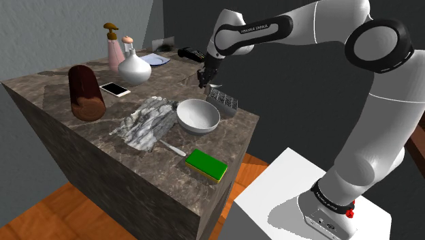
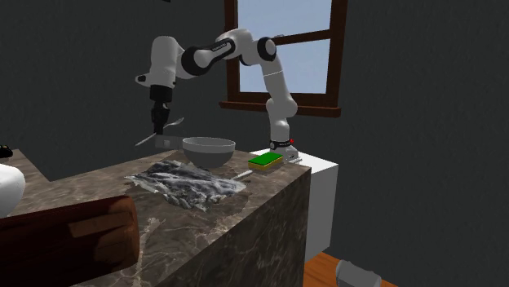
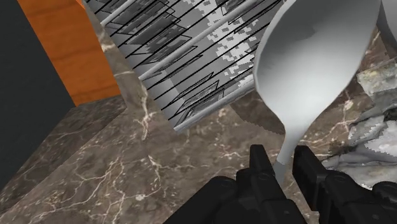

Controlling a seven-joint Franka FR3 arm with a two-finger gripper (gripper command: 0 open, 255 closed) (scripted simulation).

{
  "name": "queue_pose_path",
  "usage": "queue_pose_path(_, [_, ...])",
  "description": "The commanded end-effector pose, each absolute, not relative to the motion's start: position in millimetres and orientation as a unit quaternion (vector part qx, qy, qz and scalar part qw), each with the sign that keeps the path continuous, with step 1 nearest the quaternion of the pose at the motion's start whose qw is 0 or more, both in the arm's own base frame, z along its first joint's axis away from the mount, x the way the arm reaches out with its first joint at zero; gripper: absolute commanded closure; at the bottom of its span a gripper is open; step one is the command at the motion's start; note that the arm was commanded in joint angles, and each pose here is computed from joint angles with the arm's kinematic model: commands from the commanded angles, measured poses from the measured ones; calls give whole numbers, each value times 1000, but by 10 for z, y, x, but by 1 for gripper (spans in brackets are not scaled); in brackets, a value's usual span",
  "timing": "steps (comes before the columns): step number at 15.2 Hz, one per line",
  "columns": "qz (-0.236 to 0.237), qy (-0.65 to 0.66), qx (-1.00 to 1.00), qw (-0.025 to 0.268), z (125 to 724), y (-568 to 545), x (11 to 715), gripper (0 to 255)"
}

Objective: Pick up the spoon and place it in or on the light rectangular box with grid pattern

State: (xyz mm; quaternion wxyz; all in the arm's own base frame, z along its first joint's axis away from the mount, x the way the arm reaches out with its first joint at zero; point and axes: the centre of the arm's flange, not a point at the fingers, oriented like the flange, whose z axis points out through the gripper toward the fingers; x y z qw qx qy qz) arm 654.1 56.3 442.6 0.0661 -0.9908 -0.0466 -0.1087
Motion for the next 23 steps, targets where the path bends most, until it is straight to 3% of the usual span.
queue_pose_path(1, [-109,-47,-991,66,4352,560,6542,255])
queue_pose_path(8, [-109,-47,-991,66,4352,560,6542,255])
queue_pose_path(9, [-109,-47,-991,66,4352,560,6542,0])
queue_pose_path(23, [-109,-47,-991,66,4835,489,6437,0])
